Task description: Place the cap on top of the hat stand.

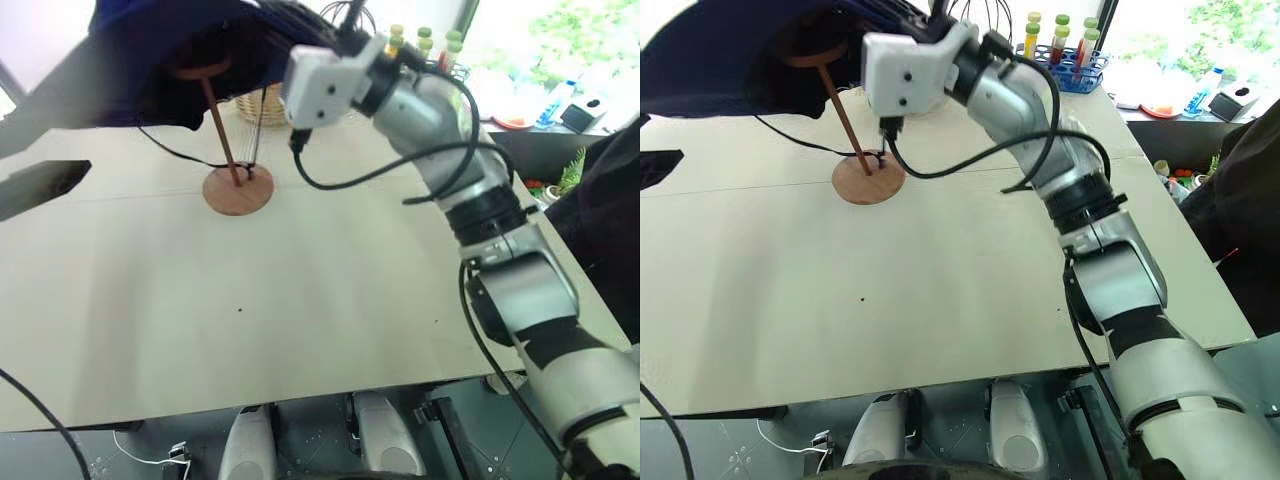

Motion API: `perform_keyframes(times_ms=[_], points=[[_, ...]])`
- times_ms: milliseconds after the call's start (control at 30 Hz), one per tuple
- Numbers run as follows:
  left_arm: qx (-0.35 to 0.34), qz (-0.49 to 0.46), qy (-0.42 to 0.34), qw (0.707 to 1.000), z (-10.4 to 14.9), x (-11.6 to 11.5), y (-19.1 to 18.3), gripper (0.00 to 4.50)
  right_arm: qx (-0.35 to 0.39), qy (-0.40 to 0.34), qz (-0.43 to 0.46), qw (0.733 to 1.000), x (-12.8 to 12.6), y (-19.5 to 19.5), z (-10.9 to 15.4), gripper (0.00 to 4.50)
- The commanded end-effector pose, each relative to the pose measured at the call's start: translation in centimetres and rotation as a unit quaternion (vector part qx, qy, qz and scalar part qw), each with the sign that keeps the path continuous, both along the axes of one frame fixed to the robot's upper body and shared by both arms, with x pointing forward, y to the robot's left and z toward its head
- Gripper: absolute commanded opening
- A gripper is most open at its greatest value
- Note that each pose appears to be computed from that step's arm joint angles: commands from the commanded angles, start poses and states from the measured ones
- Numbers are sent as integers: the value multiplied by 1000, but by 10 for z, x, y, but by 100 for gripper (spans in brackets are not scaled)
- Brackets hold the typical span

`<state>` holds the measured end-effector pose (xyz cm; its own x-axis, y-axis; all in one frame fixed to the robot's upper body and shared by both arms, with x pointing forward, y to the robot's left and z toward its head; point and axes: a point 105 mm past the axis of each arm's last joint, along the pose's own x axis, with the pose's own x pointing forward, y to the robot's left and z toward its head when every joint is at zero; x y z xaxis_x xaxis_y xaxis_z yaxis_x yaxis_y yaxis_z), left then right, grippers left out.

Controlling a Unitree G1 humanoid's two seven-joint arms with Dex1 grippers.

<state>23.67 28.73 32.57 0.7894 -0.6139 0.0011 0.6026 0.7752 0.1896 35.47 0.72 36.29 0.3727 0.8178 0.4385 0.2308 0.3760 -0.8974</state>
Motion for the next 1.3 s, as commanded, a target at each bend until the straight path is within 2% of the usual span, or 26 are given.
perform_keyframes(times_ms=[33, 133, 200, 267, 467, 767, 900, 1033, 1167, 1300], points=[[14, -3, -24, 1000, 16, -4, -3, 450, 17, -45, -7, 999, -11, -9, 5, 0], [4, -10, -26, 1000, 22, -6, -4, 450, 6, -37, -12, 999, -12, -9, -15, 0], [-9, -17, -26, 999, 31, -16, -3, 450, -14, -22, -1, 1000, -16, -4, -39, 0], [-14, -12, -22, 1000, 35, -26, 0, 450, -20, -12, 4, 1000, -18, -2, -52, 0], [-35, 28, 7, 999, 27, -56, 16, 450, -27, -16, 1, 1000, -16, 2, -63, 0], [-45, 88, -1, 995, 26, -62, 36, 450, -85, -51, 25, 995, -26, 14, -102, 0], [-47, 93, -4, 995, 28, -60, 38, 450, -84, -23, 14, 996, -19, 12, -111, 150], [-38, 75, -1, 996, 27, -50, 32, 450, -82, 9, 2, 997, -16, 6, -114, 350], [-25, 51, 2, 998, 29, -36, 23, 450, -89, 45, 9, 995, -24, -8, -117, 350], [-8, 26, 5, 1000, 28, -23, 13, 450, -77, 75, -2, 994, -32, -40, -106, 350]])
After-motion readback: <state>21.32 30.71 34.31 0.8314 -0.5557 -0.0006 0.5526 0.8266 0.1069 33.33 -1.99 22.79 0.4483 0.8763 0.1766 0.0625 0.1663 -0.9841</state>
